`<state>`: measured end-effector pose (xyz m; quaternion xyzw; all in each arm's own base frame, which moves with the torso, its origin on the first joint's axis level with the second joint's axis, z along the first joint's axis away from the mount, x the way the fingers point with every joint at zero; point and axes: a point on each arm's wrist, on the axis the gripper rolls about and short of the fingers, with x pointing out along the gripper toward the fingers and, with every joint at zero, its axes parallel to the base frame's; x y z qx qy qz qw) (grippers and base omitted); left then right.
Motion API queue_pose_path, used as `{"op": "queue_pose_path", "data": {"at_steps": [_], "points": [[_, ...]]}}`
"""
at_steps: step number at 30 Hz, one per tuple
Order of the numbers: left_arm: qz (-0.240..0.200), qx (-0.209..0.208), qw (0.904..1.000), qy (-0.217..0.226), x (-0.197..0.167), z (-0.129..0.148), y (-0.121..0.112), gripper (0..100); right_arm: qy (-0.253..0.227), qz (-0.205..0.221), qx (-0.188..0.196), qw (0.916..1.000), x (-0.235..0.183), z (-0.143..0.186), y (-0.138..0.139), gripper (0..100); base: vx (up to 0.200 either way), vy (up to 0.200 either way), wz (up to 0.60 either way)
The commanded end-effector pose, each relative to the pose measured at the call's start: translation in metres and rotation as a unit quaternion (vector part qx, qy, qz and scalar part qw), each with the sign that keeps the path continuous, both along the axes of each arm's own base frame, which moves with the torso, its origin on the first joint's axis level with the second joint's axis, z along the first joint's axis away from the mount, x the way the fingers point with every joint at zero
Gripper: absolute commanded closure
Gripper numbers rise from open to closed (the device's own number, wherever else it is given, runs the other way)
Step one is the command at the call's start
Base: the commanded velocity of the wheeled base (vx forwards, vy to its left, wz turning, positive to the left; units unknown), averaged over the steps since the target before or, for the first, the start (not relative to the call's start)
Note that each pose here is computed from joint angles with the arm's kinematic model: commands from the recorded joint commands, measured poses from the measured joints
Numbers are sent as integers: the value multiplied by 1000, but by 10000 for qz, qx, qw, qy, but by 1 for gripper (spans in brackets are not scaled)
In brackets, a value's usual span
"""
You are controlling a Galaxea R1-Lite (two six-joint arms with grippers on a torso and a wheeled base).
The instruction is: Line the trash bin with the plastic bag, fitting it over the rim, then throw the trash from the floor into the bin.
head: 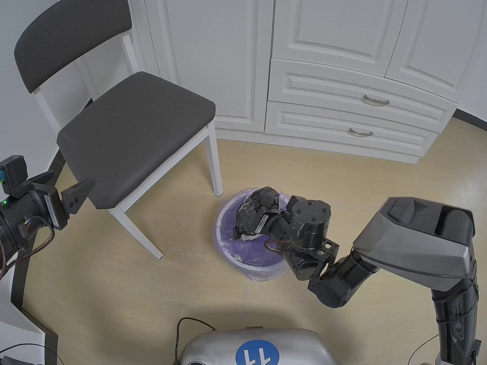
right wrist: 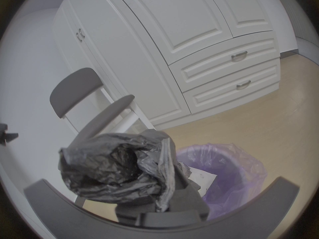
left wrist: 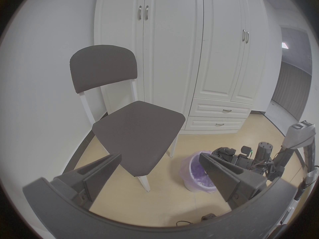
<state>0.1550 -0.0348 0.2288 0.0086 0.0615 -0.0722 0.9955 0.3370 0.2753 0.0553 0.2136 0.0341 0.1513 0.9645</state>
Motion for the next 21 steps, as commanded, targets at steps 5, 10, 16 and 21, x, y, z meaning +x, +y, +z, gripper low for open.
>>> {"op": "queue_pose_path", "data": {"at_steps": [5, 10, 16, 21], "points": [[80, 11, 10000, 28, 2, -1, 3, 0, 19, -47, 80, 10000, 14, -54, 7, 100, 0, 0, 0], [132, 12, 9999, -2, 1, 0, 4, 0, 145, -54, -135, 9998, 15, -67, 2, 100, 0, 0, 0], [161, 19, 9999, -42, -1, 1, 6, 0, 317, 40, -653, 9974, 9, -79, -8, 100, 0, 0, 0], [161, 19, 9999, -42, -1, 1, 6, 0, 255, 102, -672, 9974, 6, -75, -4, 100, 0, 0, 0]]}}
